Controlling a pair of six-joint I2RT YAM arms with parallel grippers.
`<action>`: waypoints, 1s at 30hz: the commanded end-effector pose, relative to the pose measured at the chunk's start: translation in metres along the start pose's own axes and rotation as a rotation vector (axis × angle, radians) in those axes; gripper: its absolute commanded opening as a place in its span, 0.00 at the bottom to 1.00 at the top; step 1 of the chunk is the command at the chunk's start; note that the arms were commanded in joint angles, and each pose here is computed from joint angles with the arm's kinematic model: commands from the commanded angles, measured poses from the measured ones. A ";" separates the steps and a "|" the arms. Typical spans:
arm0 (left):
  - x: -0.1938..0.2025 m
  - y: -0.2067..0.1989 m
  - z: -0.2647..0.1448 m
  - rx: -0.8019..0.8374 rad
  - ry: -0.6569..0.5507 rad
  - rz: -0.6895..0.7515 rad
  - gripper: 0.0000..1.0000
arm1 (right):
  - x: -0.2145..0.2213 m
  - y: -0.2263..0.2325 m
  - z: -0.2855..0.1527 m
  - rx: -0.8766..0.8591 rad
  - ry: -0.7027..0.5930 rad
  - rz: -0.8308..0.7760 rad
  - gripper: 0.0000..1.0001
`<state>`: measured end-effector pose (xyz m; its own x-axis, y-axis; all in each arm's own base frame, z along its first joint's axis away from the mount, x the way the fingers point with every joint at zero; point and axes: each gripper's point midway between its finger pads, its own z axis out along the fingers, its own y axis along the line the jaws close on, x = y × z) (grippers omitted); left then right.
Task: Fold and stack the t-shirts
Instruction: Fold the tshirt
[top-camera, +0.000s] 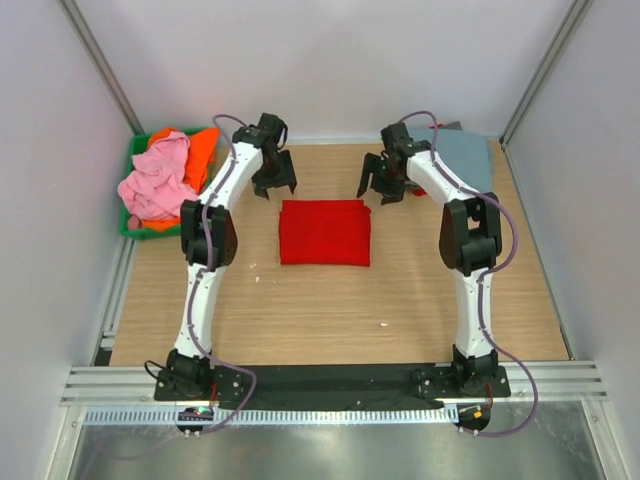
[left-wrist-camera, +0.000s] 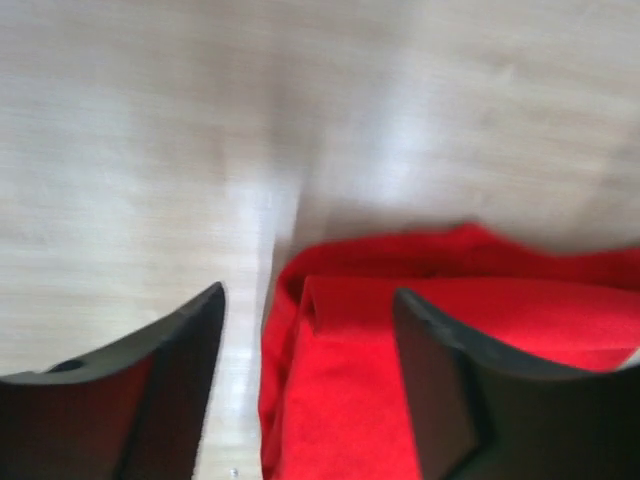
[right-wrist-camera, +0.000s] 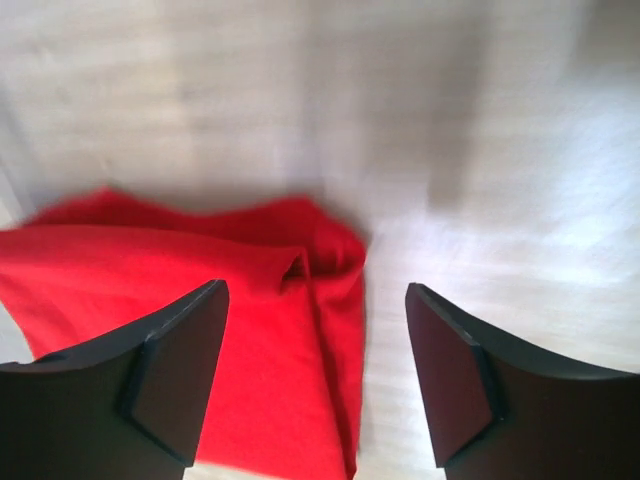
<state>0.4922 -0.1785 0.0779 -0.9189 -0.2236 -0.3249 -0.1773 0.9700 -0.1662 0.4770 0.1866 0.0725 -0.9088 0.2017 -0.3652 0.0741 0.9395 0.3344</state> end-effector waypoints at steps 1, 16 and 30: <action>-0.045 0.005 -0.045 0.019 -0.105 -0.017 0.72 | -0.053 -0.001 -0.032 0.006 -0.099 0.028 0.79; 0.048 -0.062 -0.152 0.307 -0.145 0.079 0.60 | 0.038 0.082 -0.115 -0.476 -0.136 -0.067 0.40; 0.141 -0.100 -0.080 0.426 0.035 0.067 0.34 | 0.110 0.117 -0.055 -0.557 0.049 -0.120 0.01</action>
<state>0.3335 -0.2797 0.1128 -0.9552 -0.1310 -0.2653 0.0001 0.8965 -0.4430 0.3487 0.2938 0.1061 -0.9375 0.0650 -0.3418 -0.1991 0.7053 0.6803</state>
